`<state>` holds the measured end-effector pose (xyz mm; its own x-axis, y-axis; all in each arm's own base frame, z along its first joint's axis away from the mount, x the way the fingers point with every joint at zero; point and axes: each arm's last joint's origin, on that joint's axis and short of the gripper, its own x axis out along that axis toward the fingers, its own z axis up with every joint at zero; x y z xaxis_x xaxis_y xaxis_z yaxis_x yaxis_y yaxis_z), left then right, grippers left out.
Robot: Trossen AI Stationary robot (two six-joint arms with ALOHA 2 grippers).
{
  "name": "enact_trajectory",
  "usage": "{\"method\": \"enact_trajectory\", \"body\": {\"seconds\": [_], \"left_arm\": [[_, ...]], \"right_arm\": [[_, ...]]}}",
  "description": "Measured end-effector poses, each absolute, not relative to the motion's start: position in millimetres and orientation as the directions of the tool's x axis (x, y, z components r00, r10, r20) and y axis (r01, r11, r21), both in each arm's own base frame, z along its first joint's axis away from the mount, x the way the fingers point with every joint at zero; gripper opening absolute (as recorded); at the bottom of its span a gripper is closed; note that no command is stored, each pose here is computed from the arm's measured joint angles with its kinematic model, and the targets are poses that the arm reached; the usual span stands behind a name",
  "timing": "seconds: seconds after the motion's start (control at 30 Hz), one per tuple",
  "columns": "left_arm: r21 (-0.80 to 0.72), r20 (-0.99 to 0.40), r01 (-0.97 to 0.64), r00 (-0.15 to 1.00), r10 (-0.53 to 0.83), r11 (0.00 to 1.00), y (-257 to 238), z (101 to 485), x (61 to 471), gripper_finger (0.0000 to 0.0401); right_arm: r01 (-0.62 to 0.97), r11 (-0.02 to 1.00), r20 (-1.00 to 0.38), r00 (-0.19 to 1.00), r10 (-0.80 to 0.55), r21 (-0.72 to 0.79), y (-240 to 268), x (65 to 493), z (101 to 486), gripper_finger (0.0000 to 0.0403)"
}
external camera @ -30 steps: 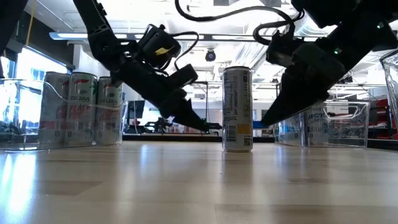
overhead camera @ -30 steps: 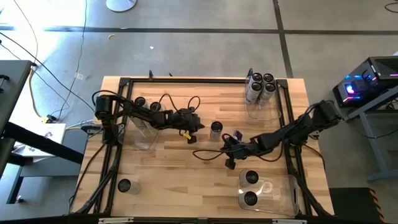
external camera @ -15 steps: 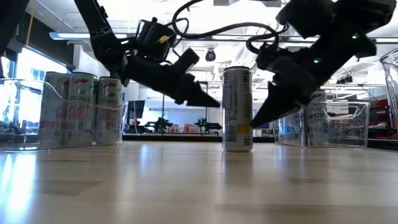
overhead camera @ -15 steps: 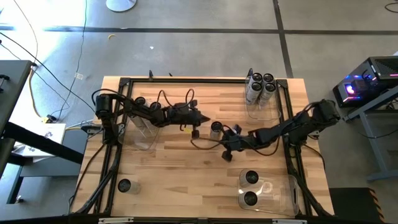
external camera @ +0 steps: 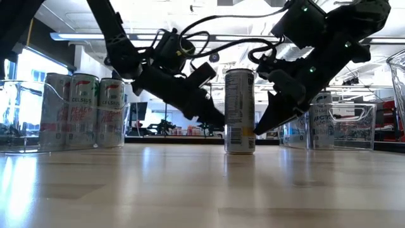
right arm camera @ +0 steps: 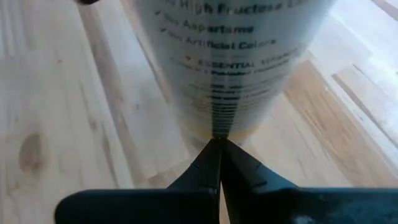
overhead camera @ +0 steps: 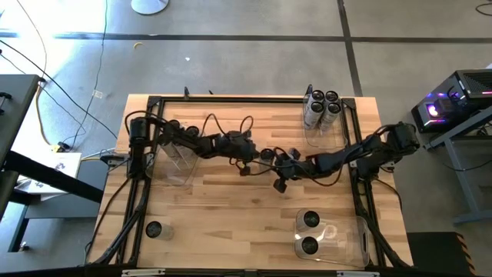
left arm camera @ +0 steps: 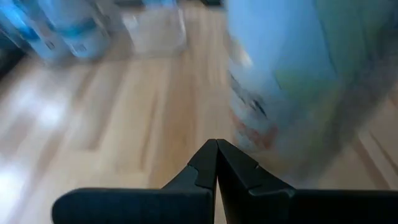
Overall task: Sort soda cans
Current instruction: Put the white-yellow soda can into the bottom transparent bin
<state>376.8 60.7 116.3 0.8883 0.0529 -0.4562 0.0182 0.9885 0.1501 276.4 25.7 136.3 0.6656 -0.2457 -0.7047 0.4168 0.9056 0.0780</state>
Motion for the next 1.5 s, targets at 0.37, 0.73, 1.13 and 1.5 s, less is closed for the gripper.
{"method": "enact_trajectory", "body": {"seconds": [0.37, 0.73, 1.13, 1.5], "left_arm": [[0.141, -0.601, 0.03, 0.797, 0.061, 0.99, 20.6, 113.5, 369.9, 0.0], [0.146, -0.456, 0.032, 0.889, 0.039, 0.989, 37.6, 122.4, 378.8, 0.0], [0.101, -0.506, 0.154, 0.859, -0.083, 0.983, -7.0, 115.5, 378.1, 0.0], [0.183, -0.579, -0.025, 0.805, 0.128, 0.983, -18.7, 111.4, 371.4, 0.0]], "right_arm": [[0.641, 0.768, -0.804, 0.46, -0.378, 0.006, 13.3, 257.1, 125.2, 0.0], [0.419, 0.901, -0.803, 0.572, -0.166, 0.112, 50.3, 260.8, 128.3, 0.0], [0.524, 0.851, -0.824, 0.495, -0.276, 0.029, 38.9, 254.9, 124.5, 0.0], [0.484, 0.875, -0.84, 0.476, -0.261, 0.003, 71.2, 229.7, 138.6, 0.0]]}}
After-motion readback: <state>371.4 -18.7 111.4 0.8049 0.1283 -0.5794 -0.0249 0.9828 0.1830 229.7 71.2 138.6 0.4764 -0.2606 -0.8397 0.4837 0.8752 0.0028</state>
